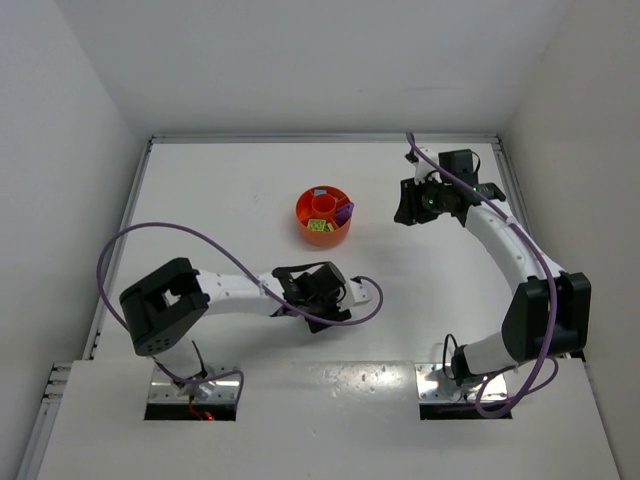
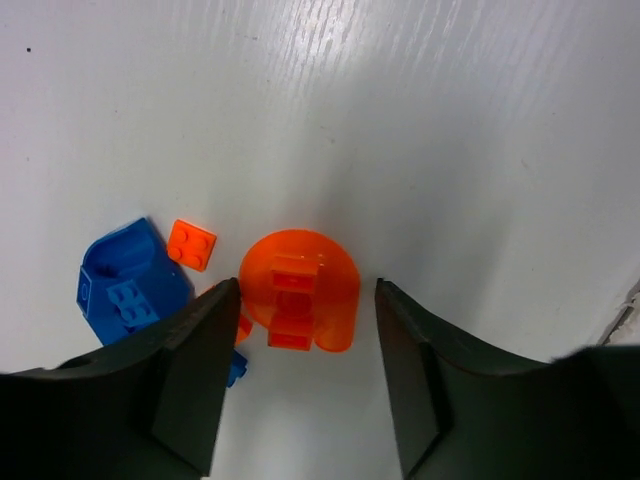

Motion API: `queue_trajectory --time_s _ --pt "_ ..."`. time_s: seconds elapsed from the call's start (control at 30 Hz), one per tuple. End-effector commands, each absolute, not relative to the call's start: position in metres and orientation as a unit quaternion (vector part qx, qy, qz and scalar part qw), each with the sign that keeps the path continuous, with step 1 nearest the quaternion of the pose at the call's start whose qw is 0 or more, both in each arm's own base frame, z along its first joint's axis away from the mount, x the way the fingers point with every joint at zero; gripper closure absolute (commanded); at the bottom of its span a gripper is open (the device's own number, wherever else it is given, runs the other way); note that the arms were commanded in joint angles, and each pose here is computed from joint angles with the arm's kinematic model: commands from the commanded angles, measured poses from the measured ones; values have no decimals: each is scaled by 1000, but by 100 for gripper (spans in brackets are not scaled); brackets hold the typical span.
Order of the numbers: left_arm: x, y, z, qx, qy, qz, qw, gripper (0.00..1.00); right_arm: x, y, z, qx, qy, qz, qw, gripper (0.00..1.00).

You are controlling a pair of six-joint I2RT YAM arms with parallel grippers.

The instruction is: Sort the legos into containers by color

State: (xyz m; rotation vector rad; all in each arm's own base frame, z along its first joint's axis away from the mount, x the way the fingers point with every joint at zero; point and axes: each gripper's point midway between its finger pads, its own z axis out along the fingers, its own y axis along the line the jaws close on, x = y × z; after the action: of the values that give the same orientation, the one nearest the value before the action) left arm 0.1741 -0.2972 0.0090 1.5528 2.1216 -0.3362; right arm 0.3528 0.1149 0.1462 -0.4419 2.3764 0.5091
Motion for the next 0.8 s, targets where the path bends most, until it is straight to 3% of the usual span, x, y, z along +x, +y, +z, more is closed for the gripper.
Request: queue_trajectory --time_s 0.0,0.27,0.53,0.7,0.77 --pt "176 -309 15 572 769 -131 255 40 355 118 162 -169 897 203 354 64" --pt "166 -311 21 584 755 -156 253 71 355 118 162 -169 897 203 354 64" --pt "158 -320 78 572 736 -228 281 73 357 119 166 -171 894 207 358 64" --pt "179 -323 109 545 740 -247 309 78 357 121 166 -172 895 212 353 64" --pt "183 -323 116 540 738 -252 316 76 359 121 166 -172 895 212 353 64"
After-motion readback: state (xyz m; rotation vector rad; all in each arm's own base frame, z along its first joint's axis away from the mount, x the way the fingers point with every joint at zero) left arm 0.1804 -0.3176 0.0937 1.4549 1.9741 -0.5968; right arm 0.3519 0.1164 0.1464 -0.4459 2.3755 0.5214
